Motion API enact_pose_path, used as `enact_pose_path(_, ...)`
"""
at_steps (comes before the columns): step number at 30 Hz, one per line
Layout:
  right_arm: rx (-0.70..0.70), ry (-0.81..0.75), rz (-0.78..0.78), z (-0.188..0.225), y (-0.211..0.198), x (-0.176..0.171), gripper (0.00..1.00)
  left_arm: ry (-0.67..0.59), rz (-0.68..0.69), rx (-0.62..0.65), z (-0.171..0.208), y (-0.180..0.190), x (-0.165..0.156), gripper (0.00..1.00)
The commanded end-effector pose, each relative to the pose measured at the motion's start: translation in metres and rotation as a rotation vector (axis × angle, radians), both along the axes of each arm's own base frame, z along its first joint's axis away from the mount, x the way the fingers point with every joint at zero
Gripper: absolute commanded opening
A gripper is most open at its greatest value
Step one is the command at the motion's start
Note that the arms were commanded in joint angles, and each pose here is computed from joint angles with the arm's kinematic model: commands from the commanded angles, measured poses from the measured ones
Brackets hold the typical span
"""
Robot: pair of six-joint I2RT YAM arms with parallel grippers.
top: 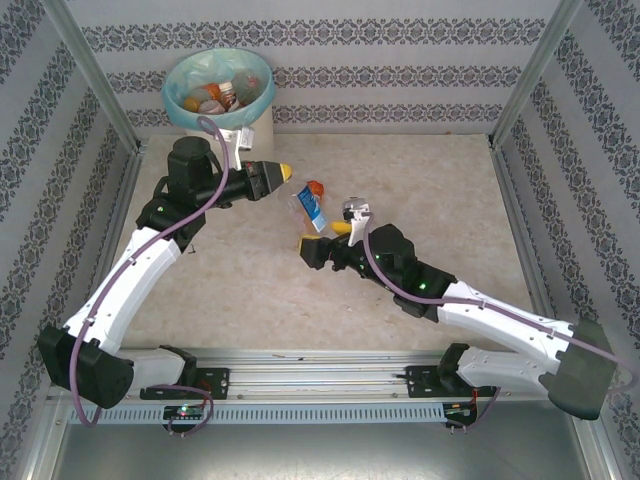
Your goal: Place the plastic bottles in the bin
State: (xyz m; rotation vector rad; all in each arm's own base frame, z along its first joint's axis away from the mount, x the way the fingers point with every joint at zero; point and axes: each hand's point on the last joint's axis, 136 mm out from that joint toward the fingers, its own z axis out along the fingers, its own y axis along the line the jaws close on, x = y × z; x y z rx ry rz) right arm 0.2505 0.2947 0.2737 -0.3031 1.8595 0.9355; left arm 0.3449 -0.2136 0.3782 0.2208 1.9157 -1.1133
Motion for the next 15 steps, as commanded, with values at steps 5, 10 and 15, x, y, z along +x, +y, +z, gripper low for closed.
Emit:
enact_pose_path(5,-0.043,-0.028,-0.172,-0.009,-0.033,0.012,0.98,-0.365,0.34,0.218,0.104,0.062,0.044,0.0)
enact_pose_path(10,-0.055,-0.023,-0.18,-0.011,-0.033,0.013,0.98,-0.374,0.604,0.292,0.118,0.128,0.099,0.0)
enact_pose_path(15,-0.057,-0.028,-0.182,-0.008,-0.033,0.014,0.98,-0.428,0.792,0.424,0.135,0.178,0.145,0.0)
